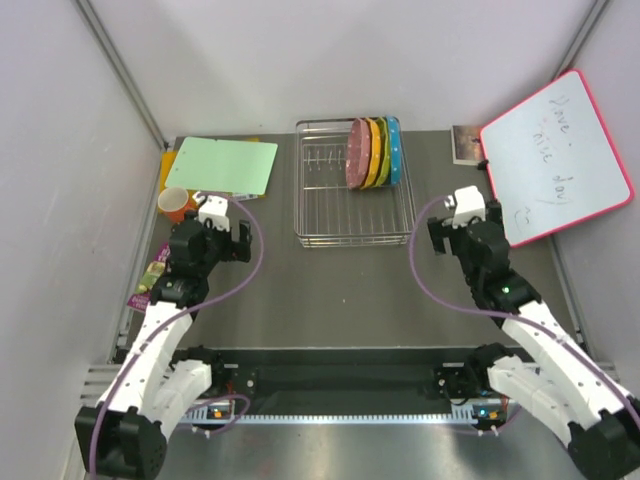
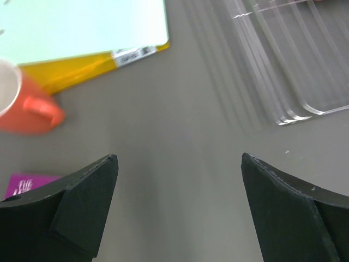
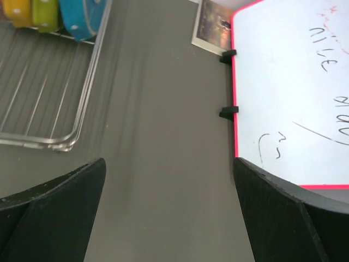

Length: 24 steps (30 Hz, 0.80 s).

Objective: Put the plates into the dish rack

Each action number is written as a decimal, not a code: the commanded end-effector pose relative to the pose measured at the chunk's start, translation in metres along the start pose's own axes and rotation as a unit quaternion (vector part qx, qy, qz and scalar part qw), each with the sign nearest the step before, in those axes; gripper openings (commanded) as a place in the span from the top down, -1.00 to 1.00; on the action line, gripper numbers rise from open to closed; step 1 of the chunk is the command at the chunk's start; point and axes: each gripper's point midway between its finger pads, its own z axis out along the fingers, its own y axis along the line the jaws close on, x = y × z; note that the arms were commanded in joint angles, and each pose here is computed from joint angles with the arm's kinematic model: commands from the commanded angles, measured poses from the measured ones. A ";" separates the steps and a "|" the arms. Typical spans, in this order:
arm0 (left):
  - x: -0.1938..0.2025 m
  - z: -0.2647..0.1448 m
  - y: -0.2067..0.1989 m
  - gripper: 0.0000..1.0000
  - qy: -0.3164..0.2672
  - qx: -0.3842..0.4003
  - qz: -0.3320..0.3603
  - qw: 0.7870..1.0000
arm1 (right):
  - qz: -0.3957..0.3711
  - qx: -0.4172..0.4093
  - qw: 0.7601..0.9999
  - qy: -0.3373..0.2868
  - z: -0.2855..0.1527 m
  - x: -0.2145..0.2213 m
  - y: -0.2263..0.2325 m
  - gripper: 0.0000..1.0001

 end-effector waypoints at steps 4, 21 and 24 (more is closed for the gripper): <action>-0.001 -0.023 0.025 -0.98 -0.117 -0.080 0.033 0.989 | 0.022 -0.137 0.988 -0.065 -0.037 -0.012 0.031 -0.99; -0.012 -0.030 0.010 -0.98 -0.124 -0.037 0.024 0.991 | 0.000 -0.140 0.982 0.125 -0.071 -0.008 0.008 -0.99; -0.016 -0.034 0.009 -0.98 -0.130 -0.037 0.027 0.990 | -0.008 -0.123 0.985 0.124 -0.068 -0.009 0.002 -1.00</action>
